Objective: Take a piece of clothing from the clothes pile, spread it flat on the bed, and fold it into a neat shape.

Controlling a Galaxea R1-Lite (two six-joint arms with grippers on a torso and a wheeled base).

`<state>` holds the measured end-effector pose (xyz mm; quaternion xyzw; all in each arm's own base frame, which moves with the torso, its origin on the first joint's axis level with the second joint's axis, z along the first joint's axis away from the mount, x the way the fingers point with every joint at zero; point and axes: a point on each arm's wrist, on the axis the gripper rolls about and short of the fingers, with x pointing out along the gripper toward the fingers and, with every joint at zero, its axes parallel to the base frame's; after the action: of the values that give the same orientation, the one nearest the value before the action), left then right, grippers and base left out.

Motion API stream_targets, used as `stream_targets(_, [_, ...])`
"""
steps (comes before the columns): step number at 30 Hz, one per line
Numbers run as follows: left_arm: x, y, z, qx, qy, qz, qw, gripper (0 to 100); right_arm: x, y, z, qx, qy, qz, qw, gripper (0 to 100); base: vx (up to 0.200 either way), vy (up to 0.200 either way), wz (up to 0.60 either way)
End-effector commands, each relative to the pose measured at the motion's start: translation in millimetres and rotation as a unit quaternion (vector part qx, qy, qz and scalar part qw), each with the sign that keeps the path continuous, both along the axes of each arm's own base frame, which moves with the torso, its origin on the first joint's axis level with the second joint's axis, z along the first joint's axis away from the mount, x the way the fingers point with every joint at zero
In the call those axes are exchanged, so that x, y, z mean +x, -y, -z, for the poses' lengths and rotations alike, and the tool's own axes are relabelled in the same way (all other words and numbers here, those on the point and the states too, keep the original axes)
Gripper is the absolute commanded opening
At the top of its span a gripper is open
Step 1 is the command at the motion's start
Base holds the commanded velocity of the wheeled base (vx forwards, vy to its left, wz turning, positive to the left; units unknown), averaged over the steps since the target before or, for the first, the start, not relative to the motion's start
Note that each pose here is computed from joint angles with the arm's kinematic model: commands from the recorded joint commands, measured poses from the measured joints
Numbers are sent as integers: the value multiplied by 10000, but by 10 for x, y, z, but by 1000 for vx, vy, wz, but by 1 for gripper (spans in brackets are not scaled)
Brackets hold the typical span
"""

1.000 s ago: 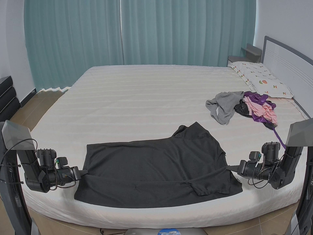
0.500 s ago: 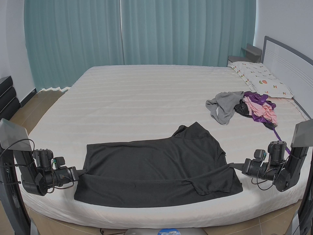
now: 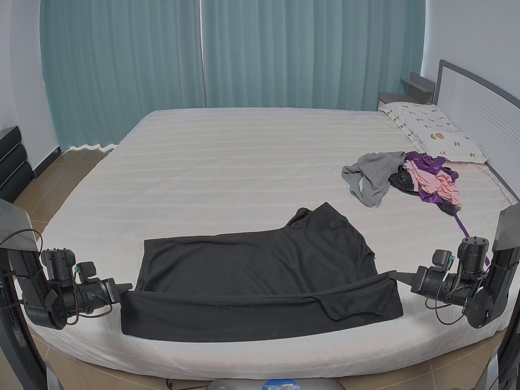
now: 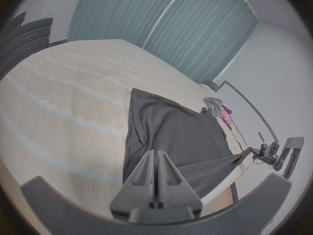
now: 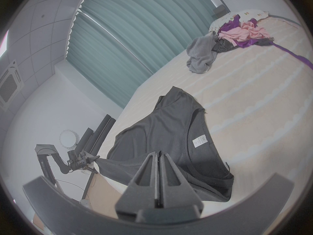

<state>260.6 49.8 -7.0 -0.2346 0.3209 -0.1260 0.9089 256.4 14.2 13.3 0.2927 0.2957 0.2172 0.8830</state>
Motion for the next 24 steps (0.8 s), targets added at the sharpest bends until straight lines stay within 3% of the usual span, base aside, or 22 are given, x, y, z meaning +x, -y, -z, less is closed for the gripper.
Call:
stream_targets(1, [-145, 8, -118, -3, 41, -53, 10000, 0, -111, 3, -52, -2, 81, 11, 10000, 0, 0, 0, 0])
stream_targets(24, [-588, 89, -250, -71, 60, -28, 10000, 0, -498, 104, -266, 6, 83, 183, 9998, 0, 0, 0, 0])
